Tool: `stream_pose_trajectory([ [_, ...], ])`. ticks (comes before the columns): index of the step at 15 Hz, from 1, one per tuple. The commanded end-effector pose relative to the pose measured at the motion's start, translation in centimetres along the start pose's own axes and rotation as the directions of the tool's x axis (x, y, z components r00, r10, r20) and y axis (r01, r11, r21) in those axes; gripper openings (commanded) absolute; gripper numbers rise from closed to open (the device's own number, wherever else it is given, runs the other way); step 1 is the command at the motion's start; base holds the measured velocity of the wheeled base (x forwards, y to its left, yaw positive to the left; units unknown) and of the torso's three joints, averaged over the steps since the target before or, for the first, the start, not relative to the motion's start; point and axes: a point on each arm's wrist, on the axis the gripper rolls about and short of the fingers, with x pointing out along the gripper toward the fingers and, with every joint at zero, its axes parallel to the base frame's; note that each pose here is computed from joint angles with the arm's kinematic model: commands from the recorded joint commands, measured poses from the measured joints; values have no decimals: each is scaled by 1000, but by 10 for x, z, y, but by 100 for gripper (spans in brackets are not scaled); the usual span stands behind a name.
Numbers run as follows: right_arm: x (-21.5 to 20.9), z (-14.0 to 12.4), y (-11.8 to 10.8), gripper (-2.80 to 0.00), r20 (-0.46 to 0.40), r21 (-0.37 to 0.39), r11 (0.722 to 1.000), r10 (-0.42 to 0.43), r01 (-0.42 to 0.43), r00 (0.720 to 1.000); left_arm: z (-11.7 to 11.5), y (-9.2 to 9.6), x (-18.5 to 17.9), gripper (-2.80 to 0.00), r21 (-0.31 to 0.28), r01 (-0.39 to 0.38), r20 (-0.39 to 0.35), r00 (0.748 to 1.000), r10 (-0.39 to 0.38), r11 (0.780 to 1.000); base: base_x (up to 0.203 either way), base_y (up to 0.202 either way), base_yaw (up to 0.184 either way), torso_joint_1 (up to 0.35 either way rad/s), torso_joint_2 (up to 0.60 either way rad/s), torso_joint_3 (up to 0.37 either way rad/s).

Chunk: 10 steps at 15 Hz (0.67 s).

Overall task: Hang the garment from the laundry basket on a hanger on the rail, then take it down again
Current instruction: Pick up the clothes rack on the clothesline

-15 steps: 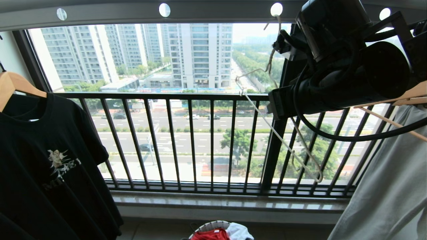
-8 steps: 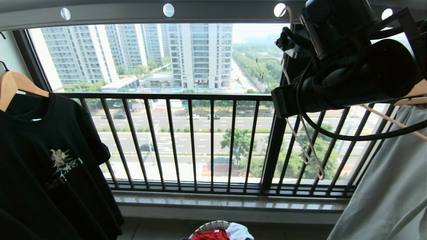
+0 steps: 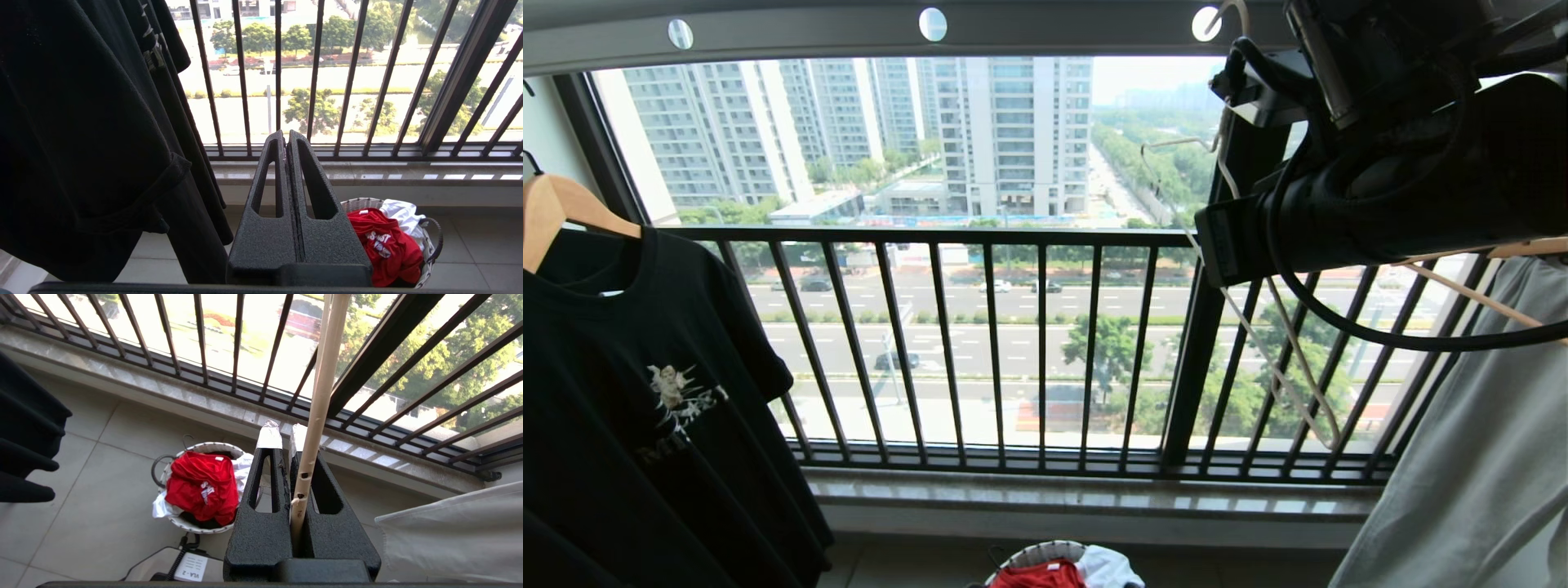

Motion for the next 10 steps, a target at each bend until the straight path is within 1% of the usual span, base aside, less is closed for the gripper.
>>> stream_pose_trajectory([
  [1,-12,0,2,-280,19,-2,1000,21,-21,1000,0,0,0,-280,0,0,0,1000,0,1000,0,0,0,0,0,0],
  [6,-33,1,6,-280,55,-10,998,64,-63,996,0,0,0,-280,0,0,0,1000,0,1000,0,0,0,0,0,0],
  [8,-48,1,1,-280,79,-3,997,80,-80,994,0,0,0,-280,0,0,0,1000,0,1000,0,0,0,0,0,0],
  [10,-65,-6,-8,-280,88,-4,996,94,-94,992,0,0,0,-280,0,0,0,1000,0,1000,0,0,0,0,0,0],
])
